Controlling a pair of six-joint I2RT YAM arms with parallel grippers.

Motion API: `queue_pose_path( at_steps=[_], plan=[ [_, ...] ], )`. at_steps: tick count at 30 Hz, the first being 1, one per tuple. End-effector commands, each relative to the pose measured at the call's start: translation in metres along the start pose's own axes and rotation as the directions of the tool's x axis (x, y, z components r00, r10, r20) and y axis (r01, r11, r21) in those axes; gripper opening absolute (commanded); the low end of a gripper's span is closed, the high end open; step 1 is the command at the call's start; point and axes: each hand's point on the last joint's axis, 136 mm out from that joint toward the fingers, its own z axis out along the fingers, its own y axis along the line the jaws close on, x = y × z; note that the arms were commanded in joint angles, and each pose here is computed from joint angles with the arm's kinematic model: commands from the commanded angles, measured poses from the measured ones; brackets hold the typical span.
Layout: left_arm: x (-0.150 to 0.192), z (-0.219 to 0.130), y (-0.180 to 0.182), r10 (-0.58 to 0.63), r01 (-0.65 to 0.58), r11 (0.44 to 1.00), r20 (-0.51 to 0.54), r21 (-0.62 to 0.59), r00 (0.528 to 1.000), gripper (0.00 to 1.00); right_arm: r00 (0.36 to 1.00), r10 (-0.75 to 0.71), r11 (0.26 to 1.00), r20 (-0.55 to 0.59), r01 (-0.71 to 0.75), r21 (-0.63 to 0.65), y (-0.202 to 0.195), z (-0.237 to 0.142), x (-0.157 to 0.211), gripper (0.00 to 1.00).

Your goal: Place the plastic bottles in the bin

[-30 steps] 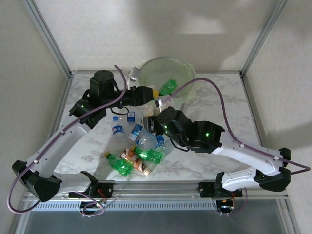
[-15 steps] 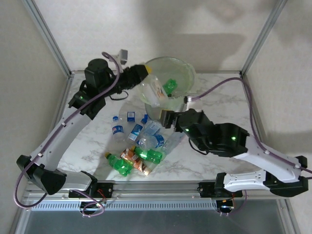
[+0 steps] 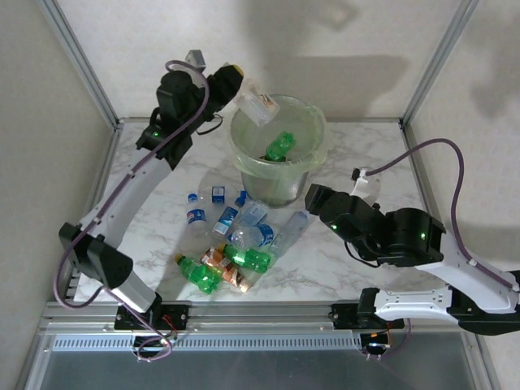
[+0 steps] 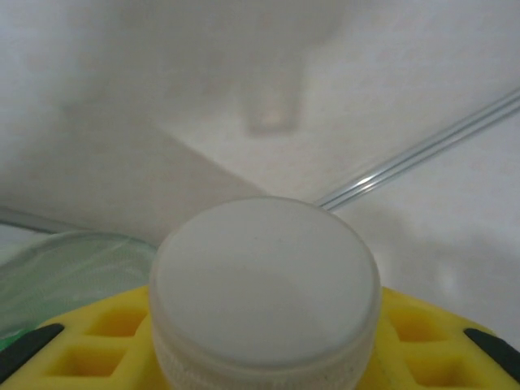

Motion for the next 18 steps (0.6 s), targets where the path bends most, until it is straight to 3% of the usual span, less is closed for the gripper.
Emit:
queue_pose_path(
  at_steps=[1,6,10,14,18],
  plan=[
    [-0.005,0.008,-0.004,0.070,-0.069,0.997,0.024,-0.025,0.997,0.29,1.000,0.028,0.996,-0.002,-0.028,0.079,-0.026,0.005,0.006,0.99],
    [0.013,0.026,0.015,0.140,-0.141,0.984,-0.015,-0.106,0.990,0.43,1.000,0.029,0.994,-0.002,-0.029,0.102,-0.036,0.009,0.009,0.99],
    [0.019,0.030,0.021,0.173,-0.173,0.970,-0.017,-0.169,0.985,0.60,0.999,0.028,0.995,0.021,-0.030,0.093,-0.040,0.005,0.001,0.99],
    [0.023,0.029,0.009,0.182,-0.182,0.969,-0.015,-0.166,0.983,0.72,0.999,0.041,0.996,0.031,-0.044,0.075,-0.042,-0.002,-0.006,0.99],
    [0.019,0.019,-0.011,0.201,-0.199,0.968,-0.002,-0.151,0.980,0.76,0.999,0.034,0.998,0.009,-0.034,0.058,-0.041,-0.007,-0.007,0.99]
  ],
)
